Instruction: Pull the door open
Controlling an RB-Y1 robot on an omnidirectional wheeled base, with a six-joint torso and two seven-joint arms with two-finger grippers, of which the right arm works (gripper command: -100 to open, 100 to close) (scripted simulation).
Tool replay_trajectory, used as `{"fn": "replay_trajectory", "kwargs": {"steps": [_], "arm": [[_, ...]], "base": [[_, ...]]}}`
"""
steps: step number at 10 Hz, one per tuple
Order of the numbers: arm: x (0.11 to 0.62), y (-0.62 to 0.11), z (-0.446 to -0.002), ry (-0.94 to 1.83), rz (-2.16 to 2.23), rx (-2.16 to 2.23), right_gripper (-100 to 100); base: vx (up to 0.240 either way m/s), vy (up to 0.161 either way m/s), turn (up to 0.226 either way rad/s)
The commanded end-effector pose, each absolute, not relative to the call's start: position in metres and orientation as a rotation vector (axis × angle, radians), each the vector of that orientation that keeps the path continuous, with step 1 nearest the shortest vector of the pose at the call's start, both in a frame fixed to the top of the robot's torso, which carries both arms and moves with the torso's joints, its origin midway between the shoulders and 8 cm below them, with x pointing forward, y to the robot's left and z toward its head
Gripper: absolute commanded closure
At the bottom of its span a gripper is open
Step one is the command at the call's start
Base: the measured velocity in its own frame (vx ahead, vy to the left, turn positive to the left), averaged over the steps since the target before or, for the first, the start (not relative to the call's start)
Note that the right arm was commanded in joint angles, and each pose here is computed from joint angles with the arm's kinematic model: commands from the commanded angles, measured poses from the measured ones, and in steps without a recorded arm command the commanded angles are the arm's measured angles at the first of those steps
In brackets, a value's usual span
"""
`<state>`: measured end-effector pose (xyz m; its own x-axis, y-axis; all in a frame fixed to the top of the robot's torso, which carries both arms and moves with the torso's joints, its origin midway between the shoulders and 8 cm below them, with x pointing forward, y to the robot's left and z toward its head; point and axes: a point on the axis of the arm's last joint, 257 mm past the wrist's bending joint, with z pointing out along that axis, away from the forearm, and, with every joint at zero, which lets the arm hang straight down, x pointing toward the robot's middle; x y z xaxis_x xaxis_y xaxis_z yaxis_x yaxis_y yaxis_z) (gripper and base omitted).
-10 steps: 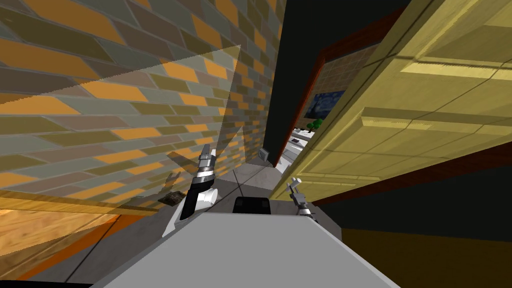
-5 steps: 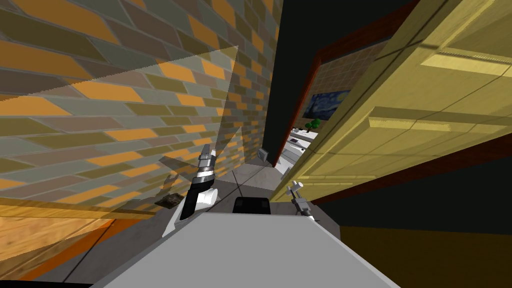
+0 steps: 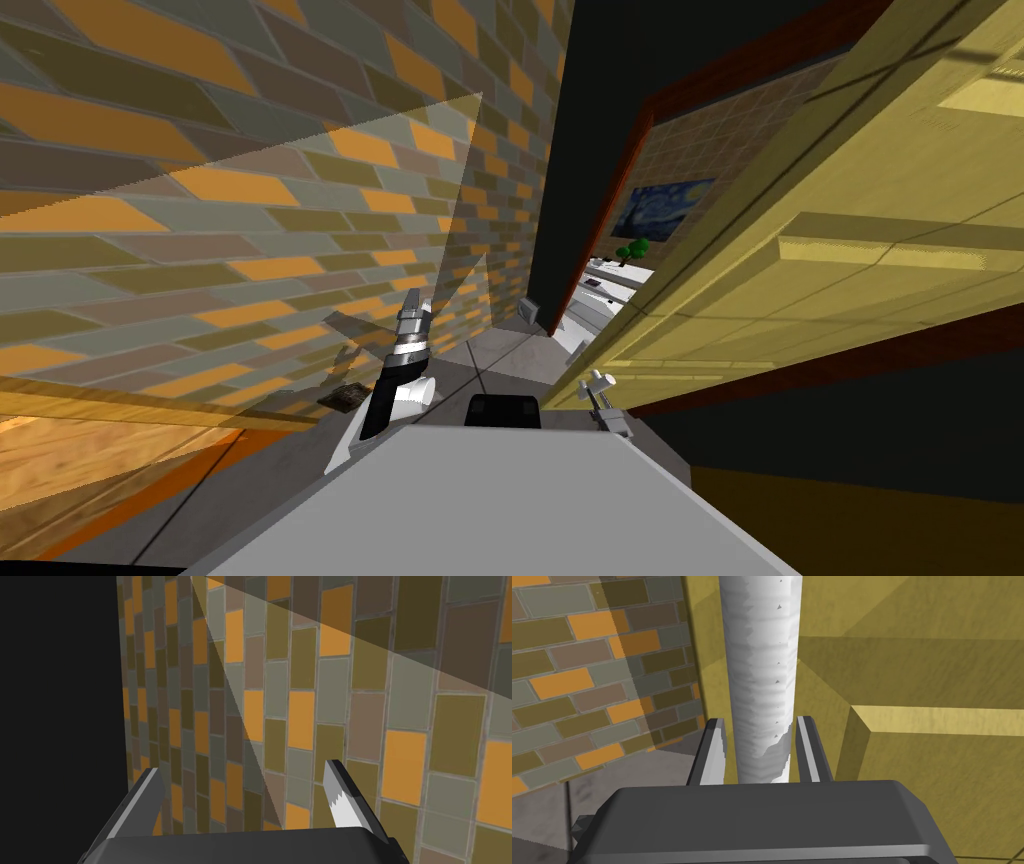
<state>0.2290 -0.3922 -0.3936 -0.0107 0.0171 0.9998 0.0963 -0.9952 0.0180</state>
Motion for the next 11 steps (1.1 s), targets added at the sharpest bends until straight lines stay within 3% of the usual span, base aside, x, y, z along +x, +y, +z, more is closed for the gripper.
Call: {"fn": "replay_trajectory", "kwargs": {"steps": [1, 11], "arm": [[0.214, -0.381, -0.398, -0.133, -2.165, -2.163, 100], [0.149, -0.380, -0.394, -0.178, -2.138, -2.137, 100]], "base": [[0.018, 0.005, 0.067], [-0.025, -0.024, 0.050]]}}
